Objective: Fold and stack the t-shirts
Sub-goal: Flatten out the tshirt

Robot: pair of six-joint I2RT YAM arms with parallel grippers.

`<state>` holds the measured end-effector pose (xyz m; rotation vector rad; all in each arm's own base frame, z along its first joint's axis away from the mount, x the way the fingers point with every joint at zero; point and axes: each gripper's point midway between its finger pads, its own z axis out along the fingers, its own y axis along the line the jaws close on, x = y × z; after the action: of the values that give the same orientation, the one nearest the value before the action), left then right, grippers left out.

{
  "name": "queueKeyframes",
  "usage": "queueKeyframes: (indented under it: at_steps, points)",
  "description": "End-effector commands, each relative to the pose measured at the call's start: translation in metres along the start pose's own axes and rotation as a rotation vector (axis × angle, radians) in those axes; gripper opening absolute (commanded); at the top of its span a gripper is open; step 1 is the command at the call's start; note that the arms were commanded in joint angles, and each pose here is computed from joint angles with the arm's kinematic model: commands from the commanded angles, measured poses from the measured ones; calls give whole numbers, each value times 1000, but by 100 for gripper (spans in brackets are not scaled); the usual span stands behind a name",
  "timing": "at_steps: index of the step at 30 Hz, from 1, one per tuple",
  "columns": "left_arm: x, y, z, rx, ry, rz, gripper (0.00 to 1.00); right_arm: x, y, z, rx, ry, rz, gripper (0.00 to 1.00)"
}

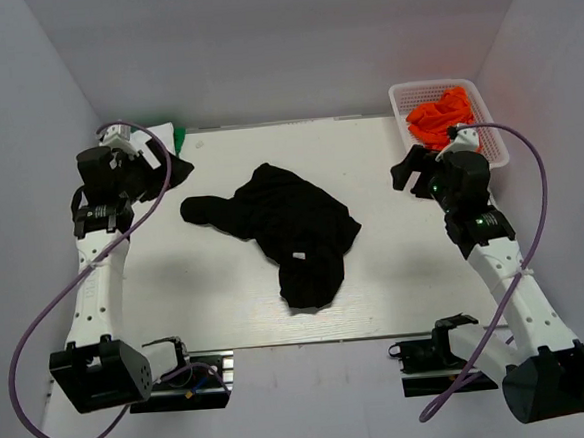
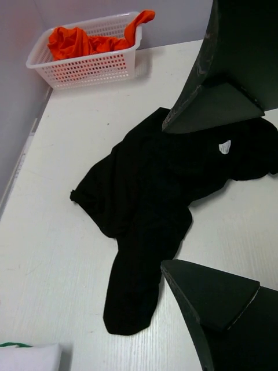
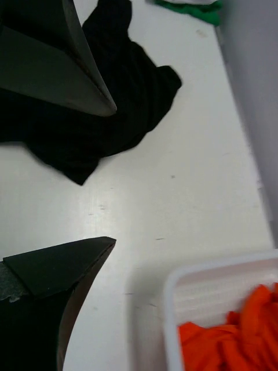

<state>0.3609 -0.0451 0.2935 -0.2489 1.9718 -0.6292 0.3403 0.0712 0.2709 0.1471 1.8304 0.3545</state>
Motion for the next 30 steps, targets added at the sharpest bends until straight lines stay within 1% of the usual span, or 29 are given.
queueKeyframes:
  at_steps: [1,2,3,4,5,6,8,10,11,12,13,17,18,20,21,22,24,25,26,27,28,30]
  points:
    - [7,4,14,-7,50,-35,100,12,2,-8,16,83,82,90]
    - [15,23,25,-87,86,-79,100,25,-4,-6,32,104,85,90]
    - [23,34,32,-132,111,-131,100,30,0,-3,-2,113,75,90]
    - [32,44,39,-172,143,-176,96,37,-3,1,0,122,60,90]
    - [46,53,46,-200,195,-213,94,48,3,1,-41,155,59,90]
    - [58,66,61,-229,252,-239,89,61,1,6,-43,196,58,90]
    - [76,77,76,-262,316,-294,87,74,4,9,-63,252,69,90]
    - [93,92,92,-295,368,-340,82,92,4,19,-68,329,75,90]
    - [95,93,100,-304,368,-337,81,98,2,21,-62,350,64,90]
    - [99,97,104,-309,377,-341,81,113,-3,30,-43,407,61,90]
    - [108,100,112,-323,403,-339,81,122,-8,30,-30,445,55,90]
    - [128,99,130,-353,444,-301,80,153,-25,45,61,561,0,90]
    - [142,105,136,-381,475,-299,80,162,-25,49,72,593,-17,90]
    - [147,100,146,-376,490,-279,80,174,-23,56,52,642,-60,90]
    - [161,109,149,-406,526,-288,80,171,-14,62,23,640,-74,90]
    - [164,106,153,-400,535,-279,80,185,-11,66,18,681,-81,90]
    - [174,107,159,-400,552,-275,79,188,-4,72,0,688,-83,90]
    - [178,110,163,-406,563,-278,77,197,2,79,-4,712,-88,90]
    - [184,111,165,-416,574,-270,75,196,-2,83,26,705,-102,90]
    - [183,113,167,-425,570,-266,75,199,2,87,28,714,-112,88]
    - [187,121,166,-460,575,-261,75,197,-2,92,70,701,-142,86]
    - [196,130,165,-497,596,-260,75,207,-10,97,135,728,-192,82]
